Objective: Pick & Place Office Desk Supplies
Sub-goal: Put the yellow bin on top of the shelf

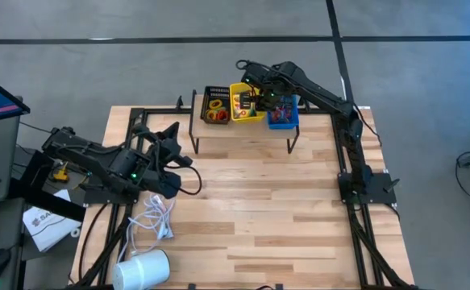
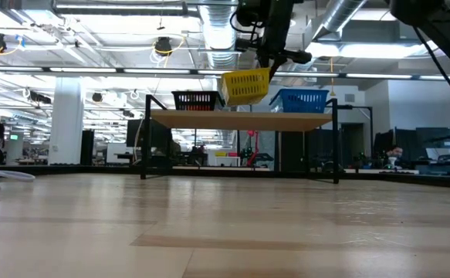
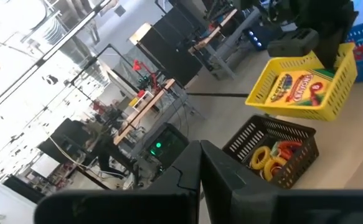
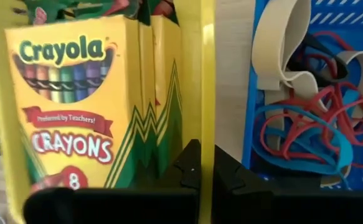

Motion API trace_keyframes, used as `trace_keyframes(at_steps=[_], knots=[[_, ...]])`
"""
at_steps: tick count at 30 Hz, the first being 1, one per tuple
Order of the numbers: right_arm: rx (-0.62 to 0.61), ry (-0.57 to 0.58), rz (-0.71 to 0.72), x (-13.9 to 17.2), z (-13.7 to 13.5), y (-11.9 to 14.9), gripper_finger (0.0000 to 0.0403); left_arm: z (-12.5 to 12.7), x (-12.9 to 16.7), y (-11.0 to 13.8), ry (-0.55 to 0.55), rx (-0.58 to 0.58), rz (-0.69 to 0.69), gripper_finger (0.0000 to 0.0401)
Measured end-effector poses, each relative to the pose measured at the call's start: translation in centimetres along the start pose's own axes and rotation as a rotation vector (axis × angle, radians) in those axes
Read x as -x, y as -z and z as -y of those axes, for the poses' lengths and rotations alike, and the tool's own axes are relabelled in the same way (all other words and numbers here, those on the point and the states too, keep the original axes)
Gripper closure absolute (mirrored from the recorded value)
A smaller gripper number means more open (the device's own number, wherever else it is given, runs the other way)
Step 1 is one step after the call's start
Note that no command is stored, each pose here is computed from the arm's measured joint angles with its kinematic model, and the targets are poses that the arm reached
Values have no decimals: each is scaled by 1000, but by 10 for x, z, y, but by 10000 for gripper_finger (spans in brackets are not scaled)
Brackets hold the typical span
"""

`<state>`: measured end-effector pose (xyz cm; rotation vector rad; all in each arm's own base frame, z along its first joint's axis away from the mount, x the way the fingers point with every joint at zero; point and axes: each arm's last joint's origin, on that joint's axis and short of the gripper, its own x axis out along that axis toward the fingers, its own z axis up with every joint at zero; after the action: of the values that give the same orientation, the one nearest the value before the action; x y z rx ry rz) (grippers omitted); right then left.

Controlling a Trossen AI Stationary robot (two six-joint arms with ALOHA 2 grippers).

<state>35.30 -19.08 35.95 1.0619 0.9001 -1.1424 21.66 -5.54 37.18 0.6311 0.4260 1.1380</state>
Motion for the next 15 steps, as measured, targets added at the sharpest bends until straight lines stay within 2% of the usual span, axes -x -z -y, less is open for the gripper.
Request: trace_keyframes(at_steps=[15], knots=[[-35,34,-11,-6,1,-1,403,-2,0,0,3,3,1,399]])
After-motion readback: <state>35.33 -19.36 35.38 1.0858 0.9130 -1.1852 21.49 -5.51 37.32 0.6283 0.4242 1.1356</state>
